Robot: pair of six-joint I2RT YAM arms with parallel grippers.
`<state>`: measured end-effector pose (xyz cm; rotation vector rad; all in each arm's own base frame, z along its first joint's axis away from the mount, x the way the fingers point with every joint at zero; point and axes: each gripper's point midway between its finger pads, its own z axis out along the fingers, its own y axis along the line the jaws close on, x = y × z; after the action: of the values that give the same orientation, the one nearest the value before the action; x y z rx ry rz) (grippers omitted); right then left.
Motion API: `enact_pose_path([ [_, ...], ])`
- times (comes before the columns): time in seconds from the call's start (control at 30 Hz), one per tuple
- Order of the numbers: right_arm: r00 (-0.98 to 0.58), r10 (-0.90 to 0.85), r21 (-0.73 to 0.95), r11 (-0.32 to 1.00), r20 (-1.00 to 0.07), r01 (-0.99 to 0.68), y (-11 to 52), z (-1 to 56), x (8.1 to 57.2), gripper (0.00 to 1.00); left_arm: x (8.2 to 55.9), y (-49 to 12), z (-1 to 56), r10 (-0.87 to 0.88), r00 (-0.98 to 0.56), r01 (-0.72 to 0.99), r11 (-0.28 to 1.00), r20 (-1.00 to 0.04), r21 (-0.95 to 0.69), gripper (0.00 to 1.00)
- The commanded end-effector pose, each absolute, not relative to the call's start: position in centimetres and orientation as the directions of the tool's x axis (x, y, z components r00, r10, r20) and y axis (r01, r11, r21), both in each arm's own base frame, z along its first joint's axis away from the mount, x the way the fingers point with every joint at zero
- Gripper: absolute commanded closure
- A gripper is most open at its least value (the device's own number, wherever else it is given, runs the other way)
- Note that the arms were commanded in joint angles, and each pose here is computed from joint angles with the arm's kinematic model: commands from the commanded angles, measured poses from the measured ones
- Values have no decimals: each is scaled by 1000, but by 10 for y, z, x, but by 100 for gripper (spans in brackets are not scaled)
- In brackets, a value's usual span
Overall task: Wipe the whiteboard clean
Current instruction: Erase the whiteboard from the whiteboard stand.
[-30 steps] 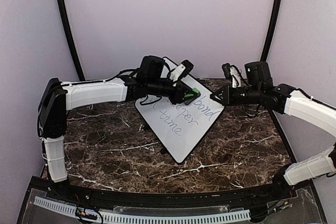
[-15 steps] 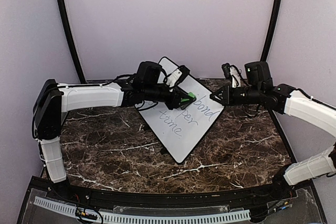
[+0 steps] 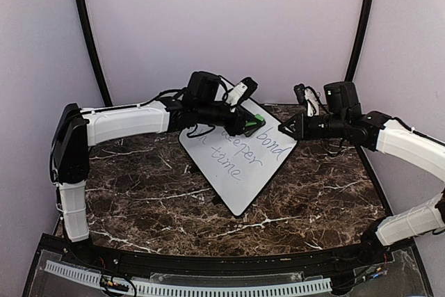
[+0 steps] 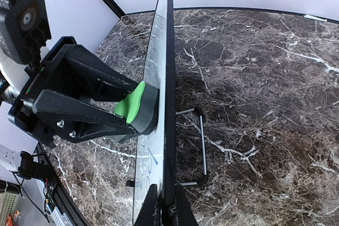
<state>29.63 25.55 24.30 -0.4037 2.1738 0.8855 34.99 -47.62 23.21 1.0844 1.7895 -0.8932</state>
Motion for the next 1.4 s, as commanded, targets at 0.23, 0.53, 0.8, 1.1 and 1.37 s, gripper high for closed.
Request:
enact_pose_path([
  [0.23,-607,-249,446,483,-755,-753,302,236,240,100,339,-464,150,454,-388,884,430,-802,-185,92],
  [0.53,-608,-250,453,474,-753,-755,305,234,242,100,328,-454,144,461,-389,885,428,-798,-184,92],
  [0.8,-608,-248,451,479,-754,-753,303,234,240,100,347,-481,167,433,-348,896,413,-832,-161,92],
  [1.1,-610,-248,449,484,-753,-751,301,233,239,100,349,-483,164,447,-352,897,411,-822,-161,92],
  [1.37,-609,-251,449,482,-752,-752,302,230,239,100,320,-456,147,469,-371,896,406,-801,-177,93],
])
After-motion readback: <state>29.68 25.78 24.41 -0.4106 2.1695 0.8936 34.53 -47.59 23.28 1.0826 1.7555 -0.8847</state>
